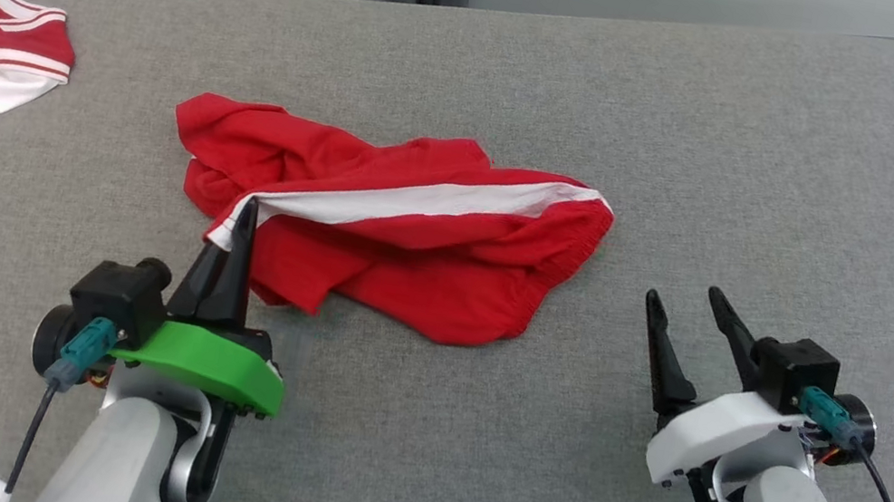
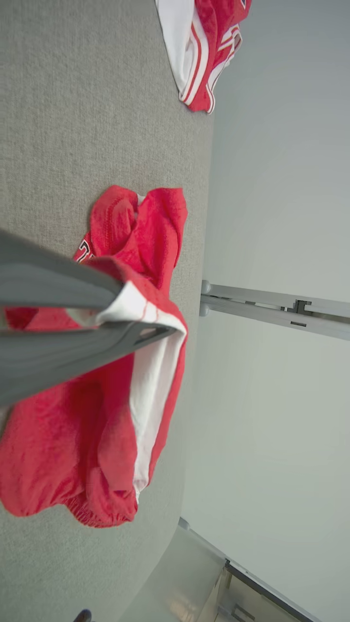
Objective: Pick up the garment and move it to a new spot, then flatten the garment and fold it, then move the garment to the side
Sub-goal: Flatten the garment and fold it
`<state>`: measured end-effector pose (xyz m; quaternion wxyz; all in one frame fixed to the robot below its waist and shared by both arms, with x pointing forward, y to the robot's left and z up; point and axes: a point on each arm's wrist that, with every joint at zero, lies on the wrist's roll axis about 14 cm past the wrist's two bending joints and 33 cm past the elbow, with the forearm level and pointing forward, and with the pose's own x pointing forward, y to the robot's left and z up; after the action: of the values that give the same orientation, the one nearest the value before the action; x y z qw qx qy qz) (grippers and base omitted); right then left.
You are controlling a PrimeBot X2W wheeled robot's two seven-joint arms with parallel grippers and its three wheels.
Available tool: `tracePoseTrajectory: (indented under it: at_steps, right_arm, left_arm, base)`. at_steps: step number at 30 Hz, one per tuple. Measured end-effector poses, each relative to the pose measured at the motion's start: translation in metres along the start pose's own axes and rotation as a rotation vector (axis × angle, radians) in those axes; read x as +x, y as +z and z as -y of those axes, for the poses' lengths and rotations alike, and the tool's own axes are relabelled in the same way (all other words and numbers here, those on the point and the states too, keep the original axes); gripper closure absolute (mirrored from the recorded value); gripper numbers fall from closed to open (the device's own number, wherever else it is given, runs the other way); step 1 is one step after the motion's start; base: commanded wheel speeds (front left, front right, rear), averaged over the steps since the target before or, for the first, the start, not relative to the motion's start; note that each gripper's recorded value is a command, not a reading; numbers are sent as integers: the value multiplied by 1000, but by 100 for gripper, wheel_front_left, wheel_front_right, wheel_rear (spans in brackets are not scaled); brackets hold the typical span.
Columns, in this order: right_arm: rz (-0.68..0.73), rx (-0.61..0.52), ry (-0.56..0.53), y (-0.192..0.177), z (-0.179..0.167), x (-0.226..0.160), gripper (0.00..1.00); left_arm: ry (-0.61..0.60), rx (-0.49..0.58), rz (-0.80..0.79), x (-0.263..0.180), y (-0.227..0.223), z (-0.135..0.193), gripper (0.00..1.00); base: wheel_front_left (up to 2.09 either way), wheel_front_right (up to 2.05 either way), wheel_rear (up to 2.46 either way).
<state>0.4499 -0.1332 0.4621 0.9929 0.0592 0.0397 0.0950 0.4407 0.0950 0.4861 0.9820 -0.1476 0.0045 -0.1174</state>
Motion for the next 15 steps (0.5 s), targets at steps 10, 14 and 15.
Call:
tracePoseTrajectory:
  at_steps: [10, 14, 15]
  right_arm:
    - [-25, 69, 91, 19, -28, 50, 0]
    - [-69, 38, 109, 27, -32, 73, 0]
    - [-86, 31, 114, 25, -34, 76, 0]
  left_arm:
    - [49, 25, -21, -10, -7, -25, 100]
    - [51, 24, -35, -12, -12, -28, 100]
    - [52, 23, -37, -13, -13, -28, 100]
  base:
    - [0, 0, 0]
    - [0, 0, 0]
    - [0, 0, 0]
